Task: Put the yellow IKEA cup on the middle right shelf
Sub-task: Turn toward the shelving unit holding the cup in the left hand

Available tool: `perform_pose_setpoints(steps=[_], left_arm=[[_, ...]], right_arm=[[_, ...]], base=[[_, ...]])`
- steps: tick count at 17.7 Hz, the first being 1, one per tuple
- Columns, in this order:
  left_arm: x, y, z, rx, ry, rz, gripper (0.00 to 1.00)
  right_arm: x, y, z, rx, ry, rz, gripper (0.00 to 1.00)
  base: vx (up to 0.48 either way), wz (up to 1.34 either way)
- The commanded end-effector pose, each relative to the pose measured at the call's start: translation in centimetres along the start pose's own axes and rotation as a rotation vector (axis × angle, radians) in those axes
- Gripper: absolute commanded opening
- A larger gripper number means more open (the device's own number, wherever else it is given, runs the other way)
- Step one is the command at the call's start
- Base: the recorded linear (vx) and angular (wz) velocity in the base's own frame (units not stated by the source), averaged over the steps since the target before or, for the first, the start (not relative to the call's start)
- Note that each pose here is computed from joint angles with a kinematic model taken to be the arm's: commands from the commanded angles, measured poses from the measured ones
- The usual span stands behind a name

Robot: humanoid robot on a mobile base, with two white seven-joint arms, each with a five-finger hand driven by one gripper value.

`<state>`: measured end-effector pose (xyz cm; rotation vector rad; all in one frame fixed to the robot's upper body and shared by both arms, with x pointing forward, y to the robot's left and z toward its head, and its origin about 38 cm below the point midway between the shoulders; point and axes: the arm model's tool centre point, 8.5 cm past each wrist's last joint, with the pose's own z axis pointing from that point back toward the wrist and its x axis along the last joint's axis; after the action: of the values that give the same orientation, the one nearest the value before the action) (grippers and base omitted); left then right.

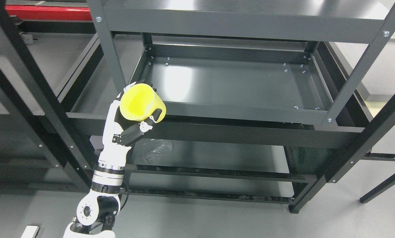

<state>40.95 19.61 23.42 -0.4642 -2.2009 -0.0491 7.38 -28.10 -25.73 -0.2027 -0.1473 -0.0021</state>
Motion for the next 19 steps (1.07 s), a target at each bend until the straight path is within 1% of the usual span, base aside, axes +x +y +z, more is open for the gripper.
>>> perform_pose_setpoints(steps=[1,4,5,9,11,13,16,19], left_arm=[[0.8,-0.3,-0.1,-0.026,-0.012,-0.011,0.01],[0.8,-1.1,-0.3,-0.047,-0.015,-0.003,0.01],[0.7,-2.2,-0.3,-0.075,-0.020,0.009,0.01],[0.7,-8.8,-0.2,-0.242,-0.066,0.089,0.01],[0.9,-11.1,-0.7,-0.309,-0.095,0.113,0.01],[1.9,-12.5,-2.1,-0.362,-0.142,0.116,0.02],[4.2,-16.1,-5.2,-0.498,-0.215,0.114,0.01],[6.0,-19.3,-7.3,-0.612,-0.241,0.115,0.00]], right_arm=[[-0.9,-1.0,-0.1,-0.013,0.016,-0.003,0.99],[-0.9,-1.0,-0.1,-0.013,0.016,-0.003,0.99],[-0.9,-1.0,-0.1,-0.013,0.016,-0.003,0.99],[-0.9,-1.0,-0.1,-0.013,0.016,-0.003,0.99],[-0.9,-1.0,-0.1,-0.013,0.016,-0.003,0.99],[-0.9,-1.0,-0.1,-0.013,0.016,-0.003,0.99],[-0.9,-1.0,-0.1,-0.013,0.016,-0.003,0.99],[-0.9,-1.0,-0.1,-0.013,0.016,-0.003,0.99]], base=[[0.071,-0.14],[0.076,-0.19],[0.069,-0.21],[0.091,-0.15],[0.090,-0.03],[0.092,0.02],[0.115,0.10],[0.150,0.15]])
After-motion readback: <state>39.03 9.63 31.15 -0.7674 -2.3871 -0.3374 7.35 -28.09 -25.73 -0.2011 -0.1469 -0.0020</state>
